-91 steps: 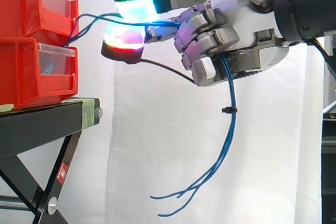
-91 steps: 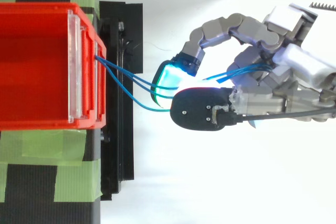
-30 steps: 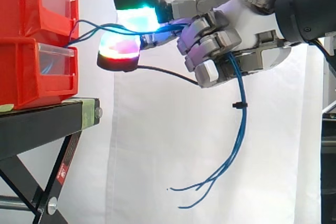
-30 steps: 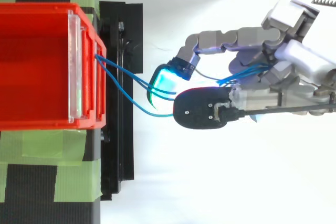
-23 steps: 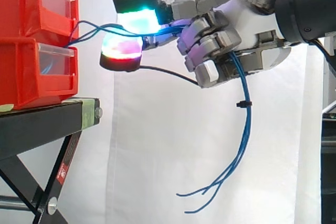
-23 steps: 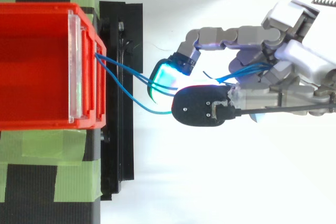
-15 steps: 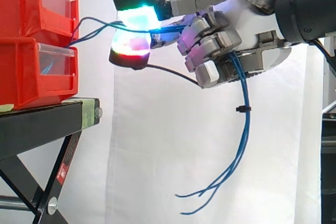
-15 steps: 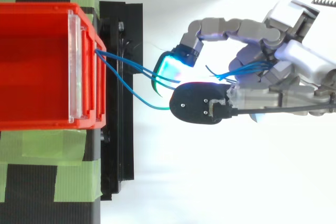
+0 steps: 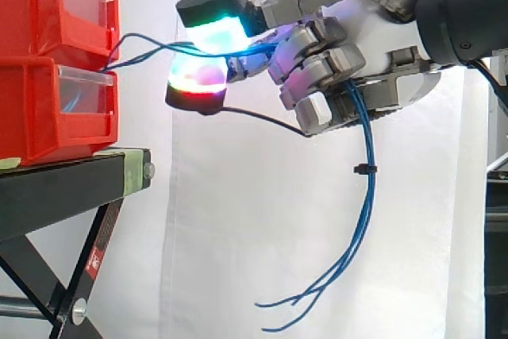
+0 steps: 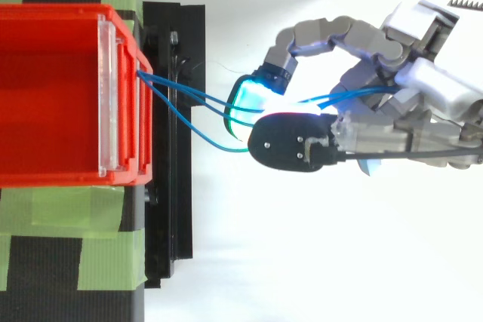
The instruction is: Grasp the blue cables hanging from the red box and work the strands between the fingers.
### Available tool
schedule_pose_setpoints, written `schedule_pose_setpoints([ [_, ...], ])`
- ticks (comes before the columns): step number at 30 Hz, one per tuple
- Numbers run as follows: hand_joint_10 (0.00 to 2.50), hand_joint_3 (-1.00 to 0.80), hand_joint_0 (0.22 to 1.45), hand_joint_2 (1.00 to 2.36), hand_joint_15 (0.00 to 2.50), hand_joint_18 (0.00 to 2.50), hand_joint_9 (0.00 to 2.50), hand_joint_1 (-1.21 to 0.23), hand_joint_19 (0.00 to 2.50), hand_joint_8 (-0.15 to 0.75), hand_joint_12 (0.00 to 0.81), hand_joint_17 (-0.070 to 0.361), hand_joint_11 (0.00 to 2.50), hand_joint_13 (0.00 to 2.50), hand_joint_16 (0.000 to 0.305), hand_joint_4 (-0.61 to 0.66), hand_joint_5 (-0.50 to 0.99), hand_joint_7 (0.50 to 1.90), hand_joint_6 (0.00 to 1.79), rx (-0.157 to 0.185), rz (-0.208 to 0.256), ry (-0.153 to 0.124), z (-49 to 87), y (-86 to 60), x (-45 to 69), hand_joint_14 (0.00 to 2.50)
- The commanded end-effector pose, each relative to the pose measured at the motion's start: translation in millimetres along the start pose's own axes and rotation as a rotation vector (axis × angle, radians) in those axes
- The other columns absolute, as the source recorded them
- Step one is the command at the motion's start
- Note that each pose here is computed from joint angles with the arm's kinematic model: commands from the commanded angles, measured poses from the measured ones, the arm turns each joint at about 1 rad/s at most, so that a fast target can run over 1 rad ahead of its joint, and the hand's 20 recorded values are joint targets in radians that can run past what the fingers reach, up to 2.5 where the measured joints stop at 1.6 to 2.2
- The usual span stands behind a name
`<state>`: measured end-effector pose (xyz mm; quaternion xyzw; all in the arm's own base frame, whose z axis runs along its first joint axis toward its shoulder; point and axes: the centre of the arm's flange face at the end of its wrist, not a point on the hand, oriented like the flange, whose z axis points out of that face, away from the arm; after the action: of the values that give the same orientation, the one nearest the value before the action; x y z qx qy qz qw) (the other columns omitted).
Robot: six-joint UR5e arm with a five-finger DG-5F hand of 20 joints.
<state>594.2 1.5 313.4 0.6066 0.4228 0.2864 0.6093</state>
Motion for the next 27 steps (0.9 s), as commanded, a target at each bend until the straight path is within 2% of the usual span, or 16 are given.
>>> schedule_pose_setpoints([
  [1,2.5,0.03,0.96,1.25,1.81,2.5,1.77,-0.54,0.72,0.445,0.688,0.178,2.5,2.06,0.238,0.25,0.57,1.46,0.0,0.0,0.0,0.0,-0.4,0.1,0.4,2.5],
  [4,2.5,0.02,0.94,1.28,1.81,2.5,1.77,-0.54,0.72,0.445,0.688,0.178,2.5,2.06,0.238,0.24,0.58,1.43,0.0,-0.001,0.001,-0.001,0.3,0.7,-0.2,2.5],
  [6,2.5,0.26,1.15,1.01,1.81,2.5,1.77,-0.64,0.72,0.445,0.688,0.178,2.5,2.06,0.238,0.17,0.59,1.5,0.02,0.0,0.0,-0.001,0.1,0.0,-0.4,2.5],
  [7,2.5,0.26,1.18,1.0,1.81,2.5,1.77,-0.66,0.72,0.445,0.688,0.178,2.5,2.06,0.238,0.15,0.57,1.48,0.09,0.0,0.0,0.0,-0.4,0.1,0.4,2.5],
  [8,2.5,0.23,1.2,1.01,1.81,2.5,1.77,-0.67,0.72,0.445,0.688,0.178,2.5,2.06,0.238,0.13,0.49,1.4,0.35,0.0,0.0,-0.001,0.1,0.0,-0.4,2.5],
  [9,2.5,0.22,1.21,1.0,1.81,2.5,1.77,-0.68,0.72,0.445,0.688,0.178,2.5,2.06,0.238,0.1,0.3,1.18,0.91,0.003,-0.003,-0.001,-0.2,-0.3,-0.7,2.5],
  [11,2.5,0.22,1.14,1.01,1.81,2.5,1.77,-0.76,0.72,0.445,0.688,0.178,2.5,2.06,0.238,0.12,0.17,1.13,1.17,0.006,-0.007,-0.001,-0.2,-1.3,-0.6,2.5],
  [14,2.5,0.15,0.93,1.0,1.81,2.5,1.77,-0.85,0.72,0.445,0.688,0.178,2.5,2.06,0.238,0.2,0.06,1.07,1.3,0.006,-0.007,-0.001,-0.5,-0.6,-1.1,2.5],
  [15,2.5,-0.12,0.82,1.01,1.81,2.5,1.77,-0.82,0.72,0.445,0.688,0.178,2.5,2.06,0.238,0.16,0.03,1.13,1.35,0.006,-0.007,-0.001,-0.5,-0.6,-1.1,2.5],
  [17,2.5,-0.31,0.81,1.02,1.81,2.5,1.77,-0.8,0.72,0.445,0.688,0.178,2.5,2.06,0.238,0.13,0.09,1.19,1.35,0.006,-0.009,-0.001,-0.5,-0.6,-1.1,2.5],
  [20,2.5,0.02,0.92,1.02,1.81,2.5,1.77,-0.79,0.72,0.445,0.688,0.178,2.5,2.06,0.238,-0.15,0.05,1.24,1.5,0.007,-0.011,-0.001,-0.3,-1.4,-0.7,2.5],
  [22,2.5,0.24,1.0,1.0,1.81,2.5,1.77,-0.79,0.72,0.445,0.688,0.178,2.5,2.06,0.238,-0.21,0.06,1.31,1.49,0.006,-0.01,-0.005,-0.5,-0.6,-1.5,2.5],
  [23,2.5,0.16,0.96,1.29,1.81,2.5,1.77,-0.77,0.72,0.445,0.688,0.178,2.5,2.06,0.238,-0.19,0.05,1.45,1.47,0.006,-0.01,-0.005,-0.5,-0.6,-1.5,2.5],
  [25,2.5,0.0,0.89,1.57,1.81,2.5,1.77,-0.69,0.72,0.445,0.688,0.178,2.5,2.06,0.238,-0.11,0.05,1.55,1.46,0.006,-0.01,-0.008,-0.1,-0.7,-2.4,2.5],
  [26,2.5,-0.11,0.8,1.74,1.81,2.5,1.77,-0.63,0.72,0.445,0.688,0.178,2.5,2.06,0.238,0.02,0.07,1.54,1.42,0.007,-0.011,-0.007,-0.3,-1.4,-1.3,2.5],
  [27,2.5,-0.21,0.7,1.87,1.81,2.5,1.77,-0.51,0.72,0.445,0.688,0.178,2.5,2.06,0.238,0.08,0.12,1.38,1.28,0.006,-0.01,-0.008,-0.1,-0.7,-2.4,2.5],
])
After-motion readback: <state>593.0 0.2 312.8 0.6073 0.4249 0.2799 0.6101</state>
